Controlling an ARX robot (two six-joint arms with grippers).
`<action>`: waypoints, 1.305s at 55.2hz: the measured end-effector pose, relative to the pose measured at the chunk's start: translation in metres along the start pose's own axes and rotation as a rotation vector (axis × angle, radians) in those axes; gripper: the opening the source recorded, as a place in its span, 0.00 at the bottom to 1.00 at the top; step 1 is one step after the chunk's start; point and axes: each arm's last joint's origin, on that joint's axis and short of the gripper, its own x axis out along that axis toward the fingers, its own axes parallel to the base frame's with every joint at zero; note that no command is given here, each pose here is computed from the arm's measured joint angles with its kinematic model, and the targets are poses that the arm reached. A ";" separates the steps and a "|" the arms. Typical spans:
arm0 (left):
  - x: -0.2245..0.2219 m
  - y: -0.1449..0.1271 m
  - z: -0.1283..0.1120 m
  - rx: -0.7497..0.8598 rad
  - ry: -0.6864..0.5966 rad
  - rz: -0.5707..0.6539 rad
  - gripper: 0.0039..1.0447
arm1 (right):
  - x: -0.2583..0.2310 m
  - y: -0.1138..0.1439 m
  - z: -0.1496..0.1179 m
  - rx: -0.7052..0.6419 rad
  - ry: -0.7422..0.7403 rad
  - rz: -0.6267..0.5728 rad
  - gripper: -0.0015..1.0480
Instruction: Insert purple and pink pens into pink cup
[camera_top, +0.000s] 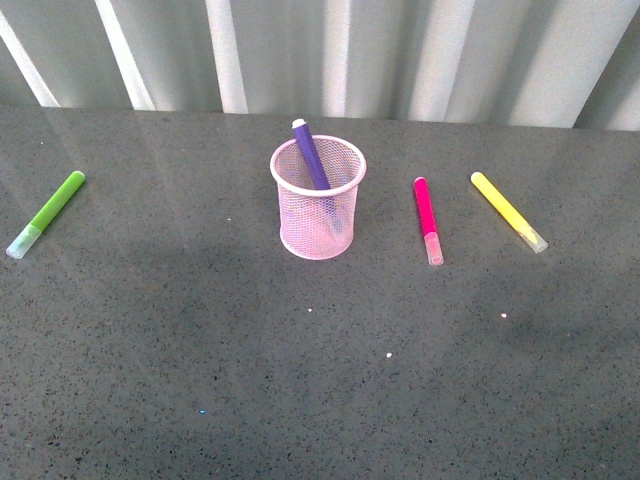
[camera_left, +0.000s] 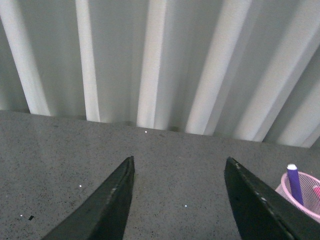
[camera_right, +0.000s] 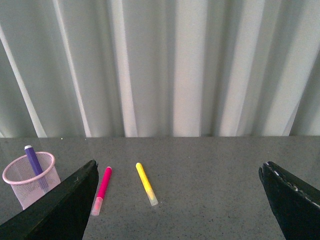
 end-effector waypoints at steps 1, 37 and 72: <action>-0.002 -0.002 0.000 0.015 -0.002 -0.001 0.52 | 0.000 0.000 0.000 0.000 0.000 0.000 0.93; -0.051 -0.036 -0.012 0.074 -0.007 0.005 0.03 | 0.000 0.000 0.000 0.000 0.000 0.000 0.93; -0.078 -0.039 -0.004 0.074 -0.036 -0.009 0.03 | 0.000 0.000 0.000 0.000 0.000 0.000 0.93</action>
